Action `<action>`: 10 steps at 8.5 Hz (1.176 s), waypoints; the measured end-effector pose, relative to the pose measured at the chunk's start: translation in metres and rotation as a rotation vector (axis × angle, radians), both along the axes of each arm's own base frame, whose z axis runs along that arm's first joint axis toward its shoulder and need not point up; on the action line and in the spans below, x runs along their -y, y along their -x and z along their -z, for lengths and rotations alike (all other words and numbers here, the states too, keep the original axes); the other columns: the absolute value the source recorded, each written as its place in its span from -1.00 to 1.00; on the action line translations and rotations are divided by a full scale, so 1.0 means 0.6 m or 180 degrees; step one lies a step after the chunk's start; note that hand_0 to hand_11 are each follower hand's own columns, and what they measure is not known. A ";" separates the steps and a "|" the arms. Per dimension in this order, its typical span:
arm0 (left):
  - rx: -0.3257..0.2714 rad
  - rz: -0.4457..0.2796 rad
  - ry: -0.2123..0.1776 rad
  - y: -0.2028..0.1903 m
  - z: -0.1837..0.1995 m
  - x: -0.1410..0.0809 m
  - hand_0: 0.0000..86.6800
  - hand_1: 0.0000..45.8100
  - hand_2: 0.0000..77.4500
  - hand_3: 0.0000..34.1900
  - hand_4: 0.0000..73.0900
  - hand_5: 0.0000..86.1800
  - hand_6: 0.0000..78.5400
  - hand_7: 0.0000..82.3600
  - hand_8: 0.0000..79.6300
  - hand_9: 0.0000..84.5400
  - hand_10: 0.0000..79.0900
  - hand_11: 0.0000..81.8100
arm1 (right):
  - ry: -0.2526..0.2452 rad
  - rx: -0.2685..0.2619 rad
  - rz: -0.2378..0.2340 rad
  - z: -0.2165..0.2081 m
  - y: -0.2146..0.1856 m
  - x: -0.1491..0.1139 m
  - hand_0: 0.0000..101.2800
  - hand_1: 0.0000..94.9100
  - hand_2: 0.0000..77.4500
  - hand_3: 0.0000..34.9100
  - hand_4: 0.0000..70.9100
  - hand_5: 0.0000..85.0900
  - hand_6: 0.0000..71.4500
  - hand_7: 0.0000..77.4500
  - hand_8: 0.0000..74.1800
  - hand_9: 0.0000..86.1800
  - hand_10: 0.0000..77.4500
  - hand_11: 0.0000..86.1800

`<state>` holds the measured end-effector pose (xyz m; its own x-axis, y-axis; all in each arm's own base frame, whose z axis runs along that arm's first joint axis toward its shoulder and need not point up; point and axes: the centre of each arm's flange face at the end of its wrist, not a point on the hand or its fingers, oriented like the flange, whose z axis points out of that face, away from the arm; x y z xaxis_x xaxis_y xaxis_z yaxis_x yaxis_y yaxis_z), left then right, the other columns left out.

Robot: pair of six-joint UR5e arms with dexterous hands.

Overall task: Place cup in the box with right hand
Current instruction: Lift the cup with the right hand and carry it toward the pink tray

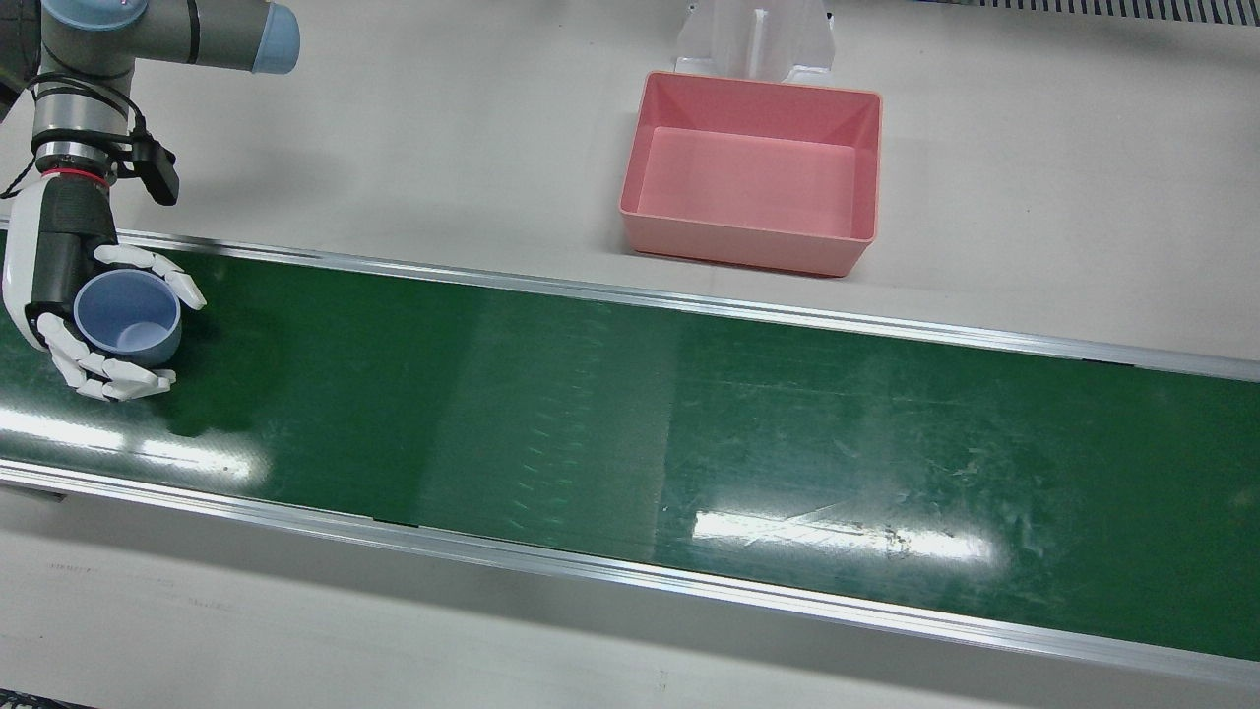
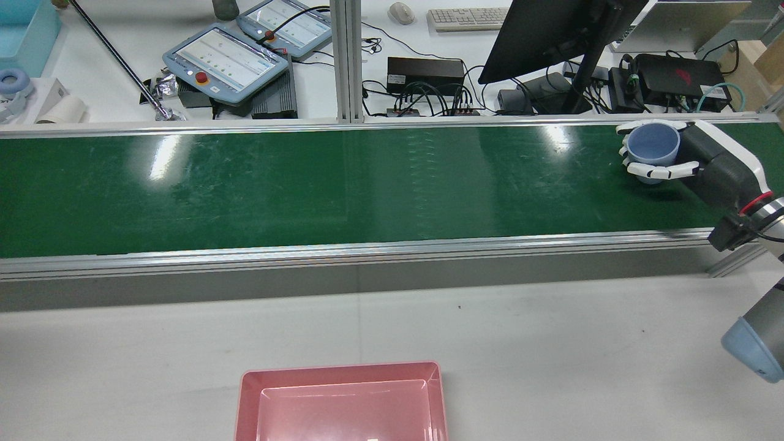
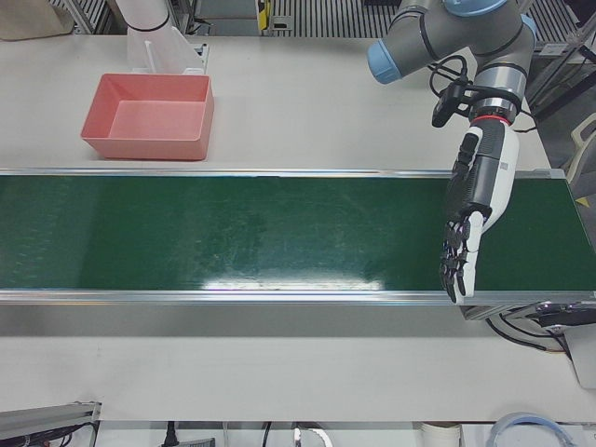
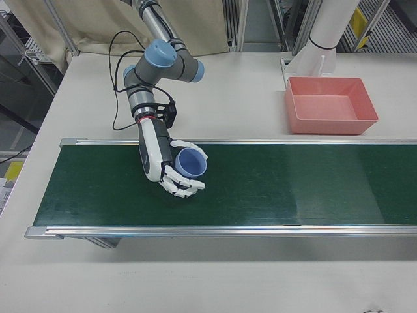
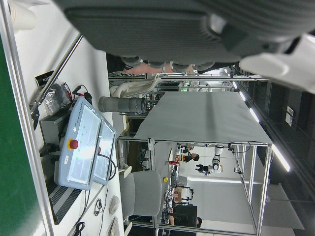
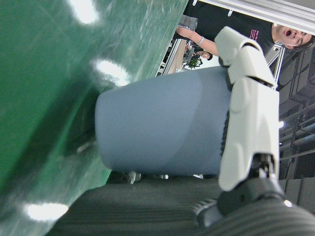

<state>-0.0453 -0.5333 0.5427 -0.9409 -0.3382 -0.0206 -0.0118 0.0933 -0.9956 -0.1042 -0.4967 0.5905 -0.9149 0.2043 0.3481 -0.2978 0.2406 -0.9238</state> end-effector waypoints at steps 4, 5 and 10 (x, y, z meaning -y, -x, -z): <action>0.0000 0.0001 0.0001 0.000 0.000 0.000 -1.00 -0.98 -0.99 -1.00 -0.97 -0.99 -0.99 -0.99 -1.00 -1.00 -1.00 -1.00 | -0.0285 0.0279 -0.0285 0.097 -0.085 -0.011 0.19 -0.48 -0.13 -1.00 -0.52 -0.60 -0.30 0.75 0.06 0.29 -0.31 0.00; 0.0000 0.0001 0.0001 0.000 0.000 0.000 -1.00 -0.98 -0.99 -1.00 -0.97 -0.99 -1.00 -0.99 -1.00 -1.00 -1.00 -1.00 | -0.0450 0.0362 -0.0282 0.147 -0.091 -0.018 0.18 -0.48 -0.13 -1.00 -0.57 -0.56 -0.25 0.80 0.04 0.44 -0.34 -0.04; 0.0000 -0.0001 -0.0001 0.000 0.001 0.000 -1.00 -0.98 -0.99 -1.00 -0.97 -0.99 -1.00 -0.99 -1.00 -1.00 -1.00 -1.00 | -0.1092 0.0532 0.0606 0.397 0.098 -0.155 0.15 -0.54 -0.10 -1.00 -0.43 -0.60 -0.25 0.80 -0.07 0.38 -0.41 -0.15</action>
<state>-0.0453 -0.5331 0.5422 -0.9407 -0.3385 -0.0207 -0.0118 0.0937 -0.9955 -0.1628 -0.4036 0.3522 -0.9217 0.2731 0.2753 -0.0712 0.5787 -0.8125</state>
